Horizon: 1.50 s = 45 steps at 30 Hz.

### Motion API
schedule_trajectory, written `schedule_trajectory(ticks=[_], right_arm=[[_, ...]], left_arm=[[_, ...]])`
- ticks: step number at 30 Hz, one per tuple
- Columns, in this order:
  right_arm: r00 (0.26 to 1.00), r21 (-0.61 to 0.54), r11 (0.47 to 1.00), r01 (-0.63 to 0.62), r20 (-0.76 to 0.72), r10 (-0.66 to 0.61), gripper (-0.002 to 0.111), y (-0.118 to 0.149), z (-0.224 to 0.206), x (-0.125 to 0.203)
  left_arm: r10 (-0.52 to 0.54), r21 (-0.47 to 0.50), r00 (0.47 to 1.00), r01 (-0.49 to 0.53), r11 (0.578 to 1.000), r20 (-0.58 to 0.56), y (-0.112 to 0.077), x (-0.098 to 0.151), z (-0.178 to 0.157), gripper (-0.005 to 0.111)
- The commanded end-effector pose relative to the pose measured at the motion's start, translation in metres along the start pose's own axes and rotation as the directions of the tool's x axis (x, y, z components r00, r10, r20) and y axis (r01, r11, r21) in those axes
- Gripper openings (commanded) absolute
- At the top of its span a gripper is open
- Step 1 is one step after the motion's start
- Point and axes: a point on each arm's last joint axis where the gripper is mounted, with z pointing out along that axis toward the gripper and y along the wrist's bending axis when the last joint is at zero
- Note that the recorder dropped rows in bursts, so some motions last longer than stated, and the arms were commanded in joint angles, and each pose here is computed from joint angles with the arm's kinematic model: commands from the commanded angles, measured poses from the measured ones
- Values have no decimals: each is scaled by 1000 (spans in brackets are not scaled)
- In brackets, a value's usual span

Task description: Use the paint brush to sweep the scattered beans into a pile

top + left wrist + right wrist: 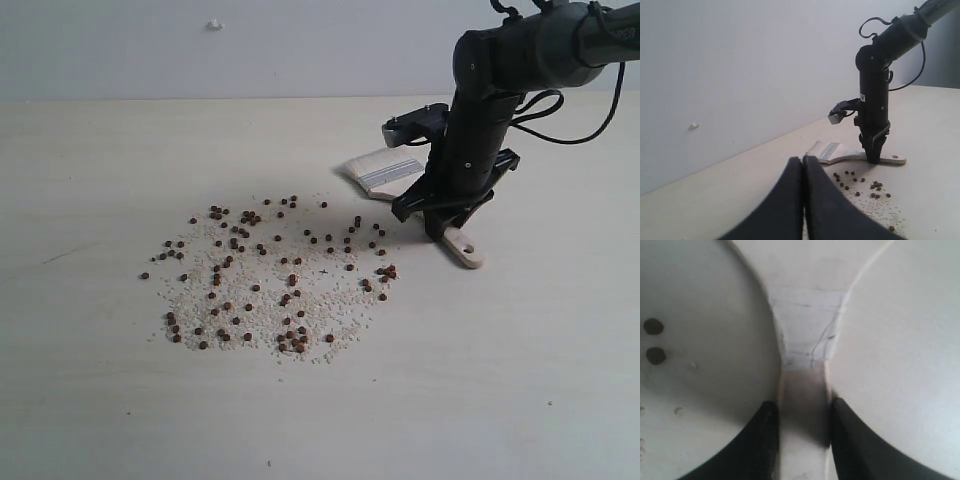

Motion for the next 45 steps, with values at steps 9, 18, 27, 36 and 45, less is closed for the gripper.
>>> schedule_trajectory(ticks=[9,18,27,36,45], right_arm=[[997,0,1000,-11,70,11,0,0,-28,-2],[993,7,1000,-10,118,9,0,1,-54,-1],[988,-28,1000,-10,157,14,0,5,-66,-1],[981,-19,1000,-8,192,12,0,5,-80,0],[981,-15,1000,-6,191,9,0,4,-80,0]], left_arm=[[10,-48,994,-5,999,105,7,-45,-1,0],[13,141,1000,-16,990,18,20,-67,36,16],[-59,318,984,111,941,-168,69,-48,117,65],[-110,459,949,243,855,-297,85,-15,219,69],[337,487,876,-140,862,-345,82,-11,294,72]])
